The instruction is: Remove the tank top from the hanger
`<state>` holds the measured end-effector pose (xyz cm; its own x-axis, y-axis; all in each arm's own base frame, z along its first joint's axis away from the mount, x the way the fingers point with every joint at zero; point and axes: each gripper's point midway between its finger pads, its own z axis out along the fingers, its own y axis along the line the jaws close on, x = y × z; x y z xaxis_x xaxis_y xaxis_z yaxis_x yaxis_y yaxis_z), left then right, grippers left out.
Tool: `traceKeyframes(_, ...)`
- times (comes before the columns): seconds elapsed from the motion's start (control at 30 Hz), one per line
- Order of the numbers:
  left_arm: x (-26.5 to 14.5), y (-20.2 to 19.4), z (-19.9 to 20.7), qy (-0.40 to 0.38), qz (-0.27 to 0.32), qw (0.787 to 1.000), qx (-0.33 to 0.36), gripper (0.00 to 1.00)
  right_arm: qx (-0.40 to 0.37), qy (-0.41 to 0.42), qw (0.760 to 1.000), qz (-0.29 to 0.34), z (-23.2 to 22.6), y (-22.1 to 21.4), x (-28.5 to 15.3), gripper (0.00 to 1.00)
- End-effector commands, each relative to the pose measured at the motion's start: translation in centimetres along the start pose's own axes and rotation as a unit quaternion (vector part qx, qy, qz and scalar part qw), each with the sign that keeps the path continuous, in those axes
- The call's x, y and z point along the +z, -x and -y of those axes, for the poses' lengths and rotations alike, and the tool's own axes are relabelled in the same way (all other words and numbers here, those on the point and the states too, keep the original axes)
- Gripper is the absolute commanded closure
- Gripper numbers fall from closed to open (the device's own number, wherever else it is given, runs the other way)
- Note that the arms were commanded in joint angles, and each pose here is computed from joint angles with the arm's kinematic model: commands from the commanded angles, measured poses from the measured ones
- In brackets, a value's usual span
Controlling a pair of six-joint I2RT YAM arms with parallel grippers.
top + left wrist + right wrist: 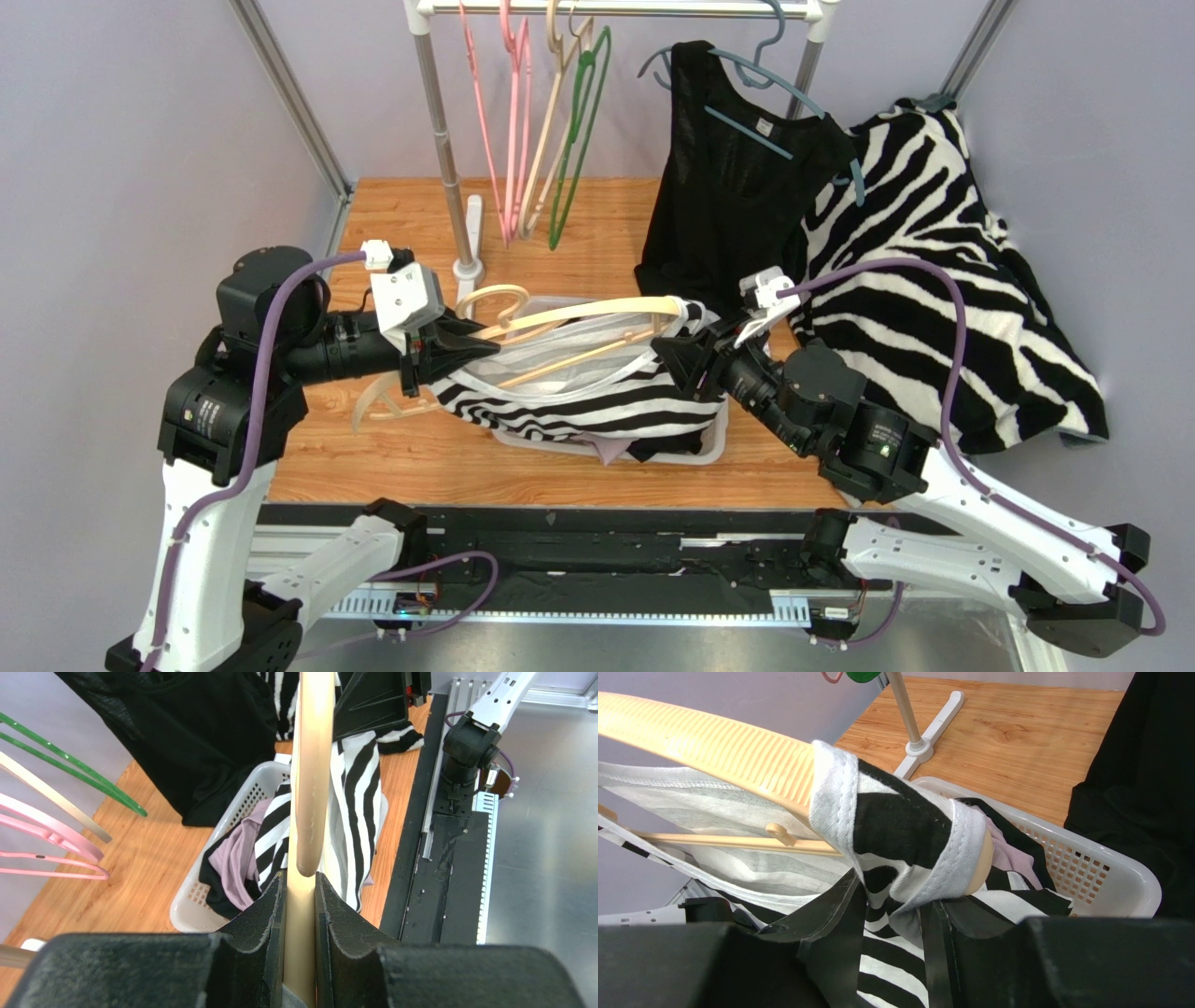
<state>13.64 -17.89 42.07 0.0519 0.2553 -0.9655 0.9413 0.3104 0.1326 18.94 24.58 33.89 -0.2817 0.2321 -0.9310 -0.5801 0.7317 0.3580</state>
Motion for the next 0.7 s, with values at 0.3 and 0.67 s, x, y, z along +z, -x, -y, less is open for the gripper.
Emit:
traceKeyframes(0.3, -0.4, 1.0, -0.6, 0.019, 0.016, 1.0, 0.007, 0.98, 0.038, 0.004, 0.999, 0.022, 0.3, 2.3, -2.8, 0.93)
traceKeyframes(0.67, -0.6, 0.2, 0.1, 0.011, 0.008, 1.0, 0.014, 0.98, -0.008, -0.055, 0.995, 0.088, 2.0, 9.3, -4.5, 1.0)
